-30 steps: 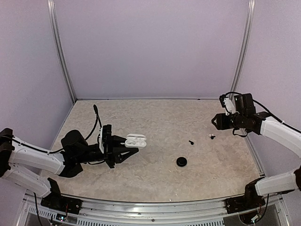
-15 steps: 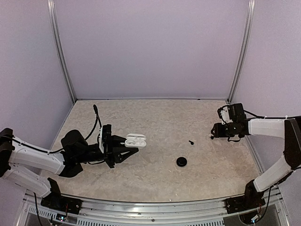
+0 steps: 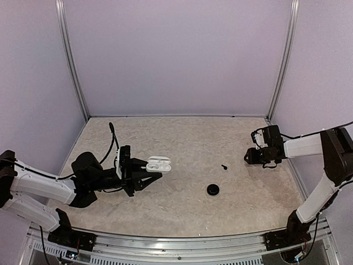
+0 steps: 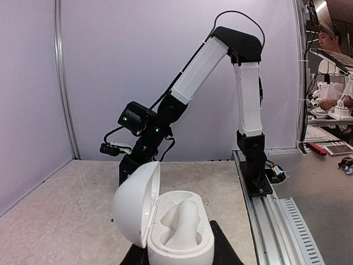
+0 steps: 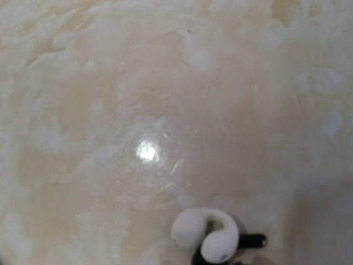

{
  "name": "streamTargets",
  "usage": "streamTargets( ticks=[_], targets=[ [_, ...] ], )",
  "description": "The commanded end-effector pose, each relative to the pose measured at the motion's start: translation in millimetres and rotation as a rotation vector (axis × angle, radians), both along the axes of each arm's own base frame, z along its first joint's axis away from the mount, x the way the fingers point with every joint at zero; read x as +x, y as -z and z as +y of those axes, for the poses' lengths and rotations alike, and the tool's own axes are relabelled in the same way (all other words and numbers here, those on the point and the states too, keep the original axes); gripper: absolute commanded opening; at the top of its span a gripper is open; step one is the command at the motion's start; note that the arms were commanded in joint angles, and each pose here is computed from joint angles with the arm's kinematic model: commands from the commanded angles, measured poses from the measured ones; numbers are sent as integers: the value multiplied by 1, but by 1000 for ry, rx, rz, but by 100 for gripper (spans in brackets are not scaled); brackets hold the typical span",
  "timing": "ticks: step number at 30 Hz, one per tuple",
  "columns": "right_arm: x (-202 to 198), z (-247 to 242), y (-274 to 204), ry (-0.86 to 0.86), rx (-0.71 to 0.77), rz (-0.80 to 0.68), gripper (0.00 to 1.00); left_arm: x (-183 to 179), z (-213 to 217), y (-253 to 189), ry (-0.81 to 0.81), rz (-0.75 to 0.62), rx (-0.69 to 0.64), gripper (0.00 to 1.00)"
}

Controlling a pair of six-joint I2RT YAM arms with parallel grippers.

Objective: Insert the wireless bluetooth earbuds into the charging case
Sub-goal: Move the right earbud to the corner of the board.

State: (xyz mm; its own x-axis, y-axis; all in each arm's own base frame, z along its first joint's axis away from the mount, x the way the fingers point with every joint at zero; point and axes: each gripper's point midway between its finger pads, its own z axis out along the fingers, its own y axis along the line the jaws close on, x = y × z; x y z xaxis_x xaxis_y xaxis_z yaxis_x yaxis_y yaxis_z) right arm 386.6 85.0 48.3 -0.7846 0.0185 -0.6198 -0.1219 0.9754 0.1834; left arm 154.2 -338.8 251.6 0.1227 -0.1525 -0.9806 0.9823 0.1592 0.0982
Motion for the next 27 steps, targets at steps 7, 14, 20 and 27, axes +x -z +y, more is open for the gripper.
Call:
streamTargets(
  ticks=[7,14,20,27],
  targets=[
    [24,-3,0,-5,-12,-33,44,0,1,-16,10,-36,-43,1],
    [26,3,13,-22,12,4,42,1,3,-15,-1,-33,-42,1],
    [25,12,13,-62,43,-1,37,1,3,-15,1,-35,-43,1],
    [27,21,20,-108,67,20,35,1,2,-14,7,-34,-41,1]
  ],
)
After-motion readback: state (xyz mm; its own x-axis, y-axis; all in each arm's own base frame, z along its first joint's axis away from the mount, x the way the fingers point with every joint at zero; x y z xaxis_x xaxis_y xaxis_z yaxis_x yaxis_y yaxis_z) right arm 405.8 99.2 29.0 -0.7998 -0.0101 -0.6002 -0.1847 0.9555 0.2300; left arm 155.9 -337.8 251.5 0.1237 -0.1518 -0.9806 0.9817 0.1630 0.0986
